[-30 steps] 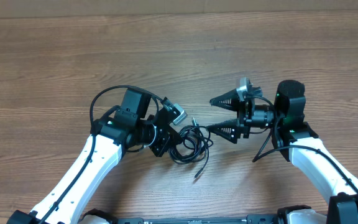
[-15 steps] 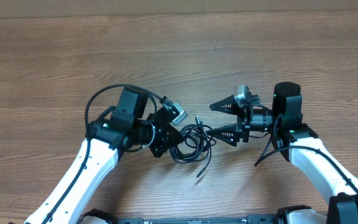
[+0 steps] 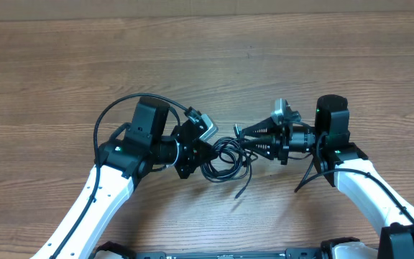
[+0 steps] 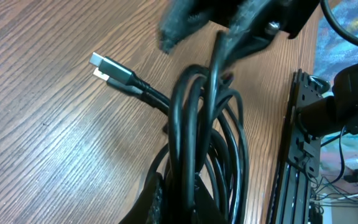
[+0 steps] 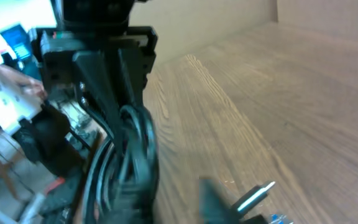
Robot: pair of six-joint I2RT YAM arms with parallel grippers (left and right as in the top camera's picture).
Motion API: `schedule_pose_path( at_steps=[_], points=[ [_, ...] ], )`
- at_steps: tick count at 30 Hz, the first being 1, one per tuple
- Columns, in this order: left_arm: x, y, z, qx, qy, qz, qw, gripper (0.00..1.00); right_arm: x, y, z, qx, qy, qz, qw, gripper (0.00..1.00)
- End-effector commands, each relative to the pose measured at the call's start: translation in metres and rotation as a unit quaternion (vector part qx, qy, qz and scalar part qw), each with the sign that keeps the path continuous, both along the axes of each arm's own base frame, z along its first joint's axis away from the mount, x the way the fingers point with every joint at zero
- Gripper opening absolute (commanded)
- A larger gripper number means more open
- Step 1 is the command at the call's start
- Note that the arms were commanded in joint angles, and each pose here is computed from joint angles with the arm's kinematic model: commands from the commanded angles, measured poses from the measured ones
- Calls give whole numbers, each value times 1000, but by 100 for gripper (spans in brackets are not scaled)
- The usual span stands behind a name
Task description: Untangle cables
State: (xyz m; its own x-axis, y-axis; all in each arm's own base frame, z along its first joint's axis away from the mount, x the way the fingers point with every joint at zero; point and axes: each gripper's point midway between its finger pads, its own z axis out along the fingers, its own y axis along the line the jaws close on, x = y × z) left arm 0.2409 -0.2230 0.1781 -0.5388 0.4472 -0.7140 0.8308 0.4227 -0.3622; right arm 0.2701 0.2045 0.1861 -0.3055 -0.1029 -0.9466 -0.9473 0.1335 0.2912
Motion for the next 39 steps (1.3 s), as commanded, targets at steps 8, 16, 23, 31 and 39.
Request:
schedule_pose_path(
  at_steps=[8,16,23,31,39],
  points=[
    [3,21,-7,64,2,40,997,4,1,-1,9,6,-21,3,1000,4],
    [-2,32,-30,110,39,52,992,4,-23,2,49,64,-89,97,989,4],
    [-4,31,-53,126,88,51,987,4,-28,1,65,70,-87,117,987,4],
    [-2,27,-58,119,99,45,987,4,-28,1,65,70,-83,117,987,18],
    [2,8,-40,55,83,18,995,4,-28,1,63,70,-71,116,988,40]
  ],
)
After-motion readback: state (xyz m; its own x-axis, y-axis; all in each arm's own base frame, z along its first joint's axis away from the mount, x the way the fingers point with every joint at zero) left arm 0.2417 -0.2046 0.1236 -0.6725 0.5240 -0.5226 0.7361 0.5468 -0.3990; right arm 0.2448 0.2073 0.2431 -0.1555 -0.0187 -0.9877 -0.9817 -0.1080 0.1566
